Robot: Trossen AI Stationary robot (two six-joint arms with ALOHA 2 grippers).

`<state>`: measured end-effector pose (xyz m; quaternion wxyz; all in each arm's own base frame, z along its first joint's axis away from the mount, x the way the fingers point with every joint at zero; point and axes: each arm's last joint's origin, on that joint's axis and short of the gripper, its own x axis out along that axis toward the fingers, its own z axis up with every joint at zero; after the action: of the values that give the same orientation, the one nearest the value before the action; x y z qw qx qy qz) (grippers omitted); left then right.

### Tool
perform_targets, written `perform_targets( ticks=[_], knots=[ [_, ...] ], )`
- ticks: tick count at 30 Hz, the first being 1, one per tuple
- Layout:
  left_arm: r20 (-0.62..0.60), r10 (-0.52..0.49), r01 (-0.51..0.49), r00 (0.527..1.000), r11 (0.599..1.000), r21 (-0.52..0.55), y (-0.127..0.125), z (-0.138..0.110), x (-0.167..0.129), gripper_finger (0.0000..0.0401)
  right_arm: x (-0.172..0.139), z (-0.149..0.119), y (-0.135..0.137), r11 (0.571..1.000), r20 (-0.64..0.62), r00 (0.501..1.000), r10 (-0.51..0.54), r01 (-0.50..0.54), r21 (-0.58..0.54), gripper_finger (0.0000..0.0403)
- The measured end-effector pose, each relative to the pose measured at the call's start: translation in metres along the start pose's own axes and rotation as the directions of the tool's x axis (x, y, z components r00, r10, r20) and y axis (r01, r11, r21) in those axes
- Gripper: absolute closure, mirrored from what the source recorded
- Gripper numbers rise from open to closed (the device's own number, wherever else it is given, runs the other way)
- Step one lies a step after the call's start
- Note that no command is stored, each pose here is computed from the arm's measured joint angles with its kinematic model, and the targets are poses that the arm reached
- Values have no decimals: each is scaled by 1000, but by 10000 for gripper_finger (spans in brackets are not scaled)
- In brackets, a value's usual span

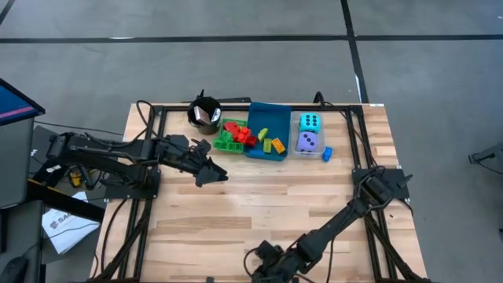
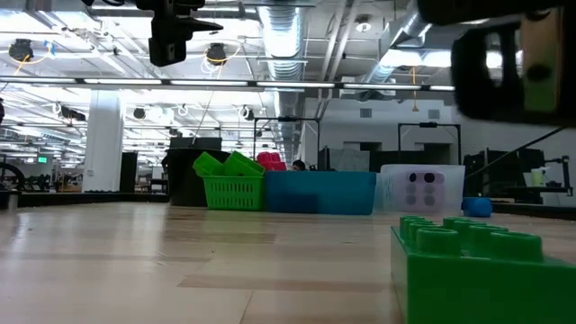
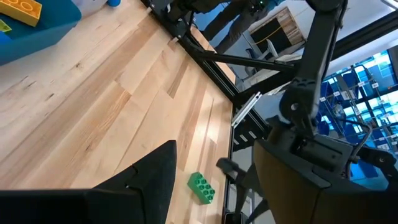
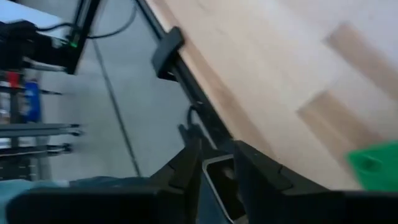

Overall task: Pick & Place Toys
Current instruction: Put the small stud green game piece into the blue bin

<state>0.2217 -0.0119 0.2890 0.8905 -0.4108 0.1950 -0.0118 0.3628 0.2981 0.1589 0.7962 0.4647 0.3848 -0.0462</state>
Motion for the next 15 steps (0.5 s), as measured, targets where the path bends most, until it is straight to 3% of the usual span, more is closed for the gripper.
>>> perform_targets(
  ticks=[8,15],
  knots=[
    [0,1,-1,1000,1000,1,0,0,0,193,-21,-5,-10,976,-13,980,-196,194,-96,328],
    [0,1,-1,1000,1000,1,0,0,0,193,-22,-8,-17,958,-36,963,-266,260,-117,328]
  ],
)
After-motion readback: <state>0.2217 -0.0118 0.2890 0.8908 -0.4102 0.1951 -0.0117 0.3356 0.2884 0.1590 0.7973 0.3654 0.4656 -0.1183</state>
